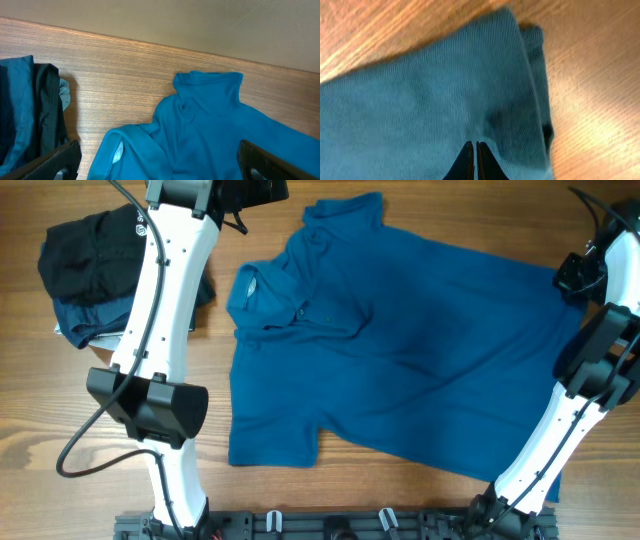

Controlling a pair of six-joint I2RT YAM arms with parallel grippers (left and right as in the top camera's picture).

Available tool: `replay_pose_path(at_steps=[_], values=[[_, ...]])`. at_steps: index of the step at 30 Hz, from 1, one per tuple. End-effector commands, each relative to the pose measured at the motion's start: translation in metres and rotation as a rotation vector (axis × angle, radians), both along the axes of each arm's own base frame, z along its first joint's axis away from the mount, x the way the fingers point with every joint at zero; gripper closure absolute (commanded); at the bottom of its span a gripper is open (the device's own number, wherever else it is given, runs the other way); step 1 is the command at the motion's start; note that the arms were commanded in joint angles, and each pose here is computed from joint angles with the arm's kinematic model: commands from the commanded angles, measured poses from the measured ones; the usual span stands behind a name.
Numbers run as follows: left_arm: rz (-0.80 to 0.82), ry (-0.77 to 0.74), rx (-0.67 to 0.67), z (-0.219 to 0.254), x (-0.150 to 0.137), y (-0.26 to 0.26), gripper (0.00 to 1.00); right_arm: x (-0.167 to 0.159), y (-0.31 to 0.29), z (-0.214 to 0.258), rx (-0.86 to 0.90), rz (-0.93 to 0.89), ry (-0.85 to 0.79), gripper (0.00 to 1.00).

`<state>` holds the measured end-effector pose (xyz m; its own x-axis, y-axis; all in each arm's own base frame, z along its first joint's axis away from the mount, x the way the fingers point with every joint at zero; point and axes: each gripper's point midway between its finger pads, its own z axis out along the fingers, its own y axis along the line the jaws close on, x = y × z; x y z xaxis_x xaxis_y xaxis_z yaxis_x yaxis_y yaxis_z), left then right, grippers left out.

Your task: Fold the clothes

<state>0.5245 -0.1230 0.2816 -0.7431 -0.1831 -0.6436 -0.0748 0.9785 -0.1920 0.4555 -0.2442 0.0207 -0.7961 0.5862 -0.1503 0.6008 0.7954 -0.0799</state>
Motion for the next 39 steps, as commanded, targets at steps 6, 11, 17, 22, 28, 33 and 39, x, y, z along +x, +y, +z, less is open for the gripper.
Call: replay_pose_path(at_steps=[6,11,17,22,28,33,39], values=[[0.010,-0.003,-0.016,0.002,0.000,0.000,0.00,0.003,-0.006,-0.057,-0.016,0.029,0.061,0.96],[0.010,-0.003,-0.016,0.002,0.000,0.000,0.00,0.014,-0.019,-0.092,-0.071,0.041,0.048,0.96],[0.010,-0.003,-0.016,0.002,0.000,0.000,0.00,0.047,-0.034,-0.102,-0.142,0.061,-0.073,0.96],[0.010,-0.003,-0.016,0.002,0.000,0.000,0.00,0.085,-0.040,-0.074,-0.221,0.150,-0.186,0.95],[0.011,-0.003,-0.016,0.002,0.000,0.000,0.00,0.137,-0.052,0.028,-0.336,0.148,-0.404,0.95],[0.010,-0.003,-0.016,0.002,0.000,0.000,0.00,0.143,-0.043,0.165,-0.388,0.155,-0.604,0.87],[0.011,-0.003,-0.016,0.002,0.000,0.000,0.00,0.074,-0.008,0.286,-0.322,0.044,-0.679,0.53]])
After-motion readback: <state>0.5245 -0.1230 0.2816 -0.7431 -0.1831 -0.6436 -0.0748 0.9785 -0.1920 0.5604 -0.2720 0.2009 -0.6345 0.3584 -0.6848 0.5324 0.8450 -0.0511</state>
